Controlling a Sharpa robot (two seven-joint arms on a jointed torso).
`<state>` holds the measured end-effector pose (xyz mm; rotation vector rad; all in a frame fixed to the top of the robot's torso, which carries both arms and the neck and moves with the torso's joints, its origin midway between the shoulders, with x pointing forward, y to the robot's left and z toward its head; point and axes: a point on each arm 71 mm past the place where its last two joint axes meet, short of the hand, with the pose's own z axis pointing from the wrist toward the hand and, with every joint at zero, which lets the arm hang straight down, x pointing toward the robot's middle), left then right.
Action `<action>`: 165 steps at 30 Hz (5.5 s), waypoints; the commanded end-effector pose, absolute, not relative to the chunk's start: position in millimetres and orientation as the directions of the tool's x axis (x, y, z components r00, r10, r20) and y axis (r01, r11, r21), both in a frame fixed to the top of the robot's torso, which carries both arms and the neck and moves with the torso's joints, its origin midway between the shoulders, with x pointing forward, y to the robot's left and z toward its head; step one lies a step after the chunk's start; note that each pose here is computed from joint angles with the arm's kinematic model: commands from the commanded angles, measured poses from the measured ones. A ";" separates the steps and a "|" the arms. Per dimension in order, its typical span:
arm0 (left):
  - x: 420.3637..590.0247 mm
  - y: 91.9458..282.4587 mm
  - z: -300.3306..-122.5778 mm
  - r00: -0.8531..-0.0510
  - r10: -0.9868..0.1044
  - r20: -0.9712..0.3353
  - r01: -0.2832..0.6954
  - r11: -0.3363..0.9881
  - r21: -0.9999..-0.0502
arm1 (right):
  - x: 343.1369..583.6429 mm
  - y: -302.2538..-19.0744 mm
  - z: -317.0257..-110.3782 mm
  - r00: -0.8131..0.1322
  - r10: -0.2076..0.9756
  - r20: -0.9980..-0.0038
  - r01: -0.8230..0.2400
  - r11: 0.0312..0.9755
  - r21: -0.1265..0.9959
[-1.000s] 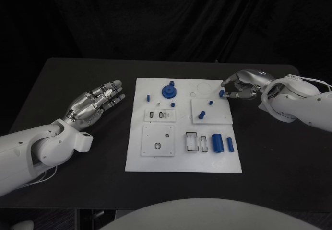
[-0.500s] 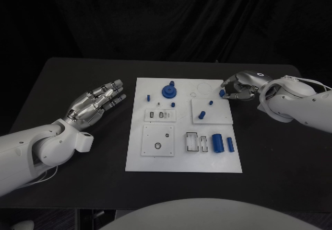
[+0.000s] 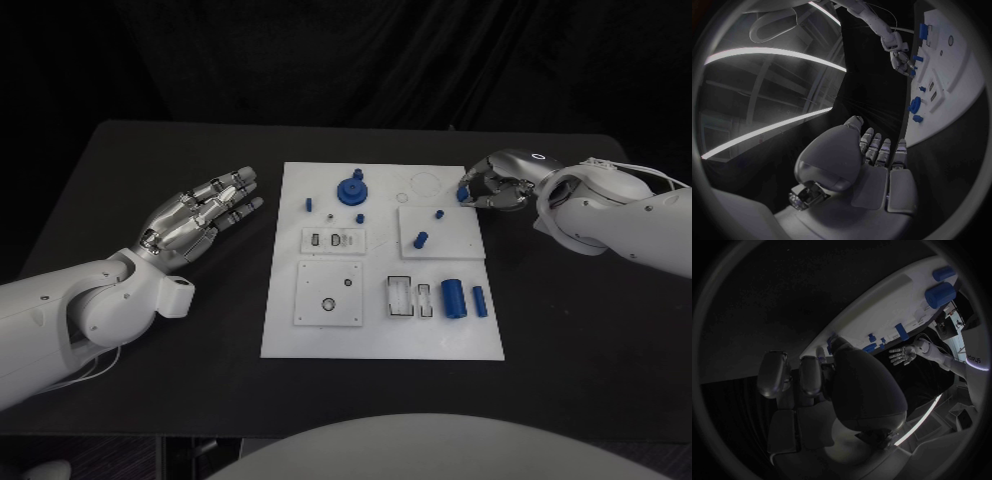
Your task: Assemble the parts on the task board
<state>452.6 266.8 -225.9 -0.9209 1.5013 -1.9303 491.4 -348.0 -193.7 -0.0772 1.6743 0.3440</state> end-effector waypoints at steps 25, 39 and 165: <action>452.3 265.3 -225.4 -0.645 -0.735 0.208 0.000 -0.272 -0.962 | 491.6 -344.5 -197.8 -0.146 0.147 -0.978 -0.246 0.952 0.180; 451.5 268.9 -225.8 -0.640 -0.740 0.207 -0.003 -0.267 -0.964 | 482.3 -338.9 -182.1 -0.020 0.205 -0.979 -0.297 0.933 0.202; 455.8 261.5 -231.3 -0.640 -0.745 0.189 -0.007 -0.240 -0.971 | 436.2 -144.9 -182.1 -0.071 0.234 -0.970 -0.655 0.722 0.222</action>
